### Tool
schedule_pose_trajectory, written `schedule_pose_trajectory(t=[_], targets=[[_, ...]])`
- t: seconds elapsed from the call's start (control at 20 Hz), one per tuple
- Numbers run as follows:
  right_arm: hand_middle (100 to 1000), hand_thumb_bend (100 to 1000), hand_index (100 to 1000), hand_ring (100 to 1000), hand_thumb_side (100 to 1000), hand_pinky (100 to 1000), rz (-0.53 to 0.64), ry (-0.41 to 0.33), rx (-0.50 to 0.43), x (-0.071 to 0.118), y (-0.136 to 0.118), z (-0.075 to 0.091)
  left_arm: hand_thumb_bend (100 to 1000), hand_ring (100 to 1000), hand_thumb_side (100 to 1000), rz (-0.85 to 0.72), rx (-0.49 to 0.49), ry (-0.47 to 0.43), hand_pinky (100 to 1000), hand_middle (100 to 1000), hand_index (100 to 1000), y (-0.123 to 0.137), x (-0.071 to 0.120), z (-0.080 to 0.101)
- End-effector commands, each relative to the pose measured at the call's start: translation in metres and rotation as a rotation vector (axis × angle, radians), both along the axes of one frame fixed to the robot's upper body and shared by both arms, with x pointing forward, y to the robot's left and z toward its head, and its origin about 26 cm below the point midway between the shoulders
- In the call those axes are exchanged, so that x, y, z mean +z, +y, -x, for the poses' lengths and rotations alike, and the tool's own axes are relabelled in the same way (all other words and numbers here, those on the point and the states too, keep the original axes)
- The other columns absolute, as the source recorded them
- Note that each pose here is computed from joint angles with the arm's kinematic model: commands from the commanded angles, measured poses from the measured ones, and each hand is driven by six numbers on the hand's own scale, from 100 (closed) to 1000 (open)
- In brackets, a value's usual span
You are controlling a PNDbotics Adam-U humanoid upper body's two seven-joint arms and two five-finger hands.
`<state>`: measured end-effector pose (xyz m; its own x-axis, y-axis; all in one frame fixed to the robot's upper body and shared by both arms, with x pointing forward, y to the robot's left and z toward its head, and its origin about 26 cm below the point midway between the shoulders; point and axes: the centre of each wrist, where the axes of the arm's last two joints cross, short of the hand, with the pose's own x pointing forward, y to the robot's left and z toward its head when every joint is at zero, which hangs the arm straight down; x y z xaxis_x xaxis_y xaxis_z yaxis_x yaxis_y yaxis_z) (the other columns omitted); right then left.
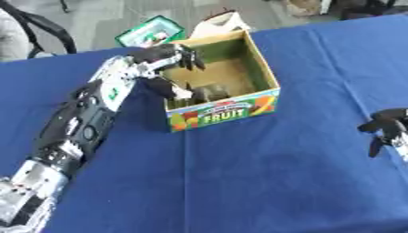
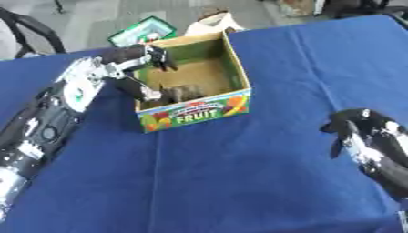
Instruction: Pick up objects on the table and place them in the box.
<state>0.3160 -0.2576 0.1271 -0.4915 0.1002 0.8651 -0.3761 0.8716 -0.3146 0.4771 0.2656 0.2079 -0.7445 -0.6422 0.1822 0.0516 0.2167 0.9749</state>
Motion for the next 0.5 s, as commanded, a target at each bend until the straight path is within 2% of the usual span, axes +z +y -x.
schedule_pose_trajectory(t=[0.05, 0.1, 0.3, 0.5], targets=[[514, 100, 688, 658, 431, 362, -0.006, -0.017, -0.013, 0.005, -0.003, 0.000, 100, 578, 392, 0.192, 0.028, -0.104, 621, 607, 738, 0.022, 0.036, 0.013], [514, 100, 688, 658, 431, 362, -0.008, -0.016, -0.016, 0.005, -0.003, 0.001, 100, 578, 392, 0.263, 0.031, -0.111, 621, 607, 738, 0.025, 0.040, 0.018], [514, 100, 688, 658, 425, 363, -0.016, -0.014, -0.029, 0.005, -0.005, 0.001, 100, 530, 516, 0.597, 0.006, -0.097, 579, 549, 696, 0.045, 0.051, 0.051], [514, 100, 688, 657, 435, 362, -0.024, -0.011, -0.044, 0.004, -0.008, 0.002, 100, 520, 564, 0.879, -0.038, -0.019, 566, 533, 687, 0.064, 0.045, 0.089]])
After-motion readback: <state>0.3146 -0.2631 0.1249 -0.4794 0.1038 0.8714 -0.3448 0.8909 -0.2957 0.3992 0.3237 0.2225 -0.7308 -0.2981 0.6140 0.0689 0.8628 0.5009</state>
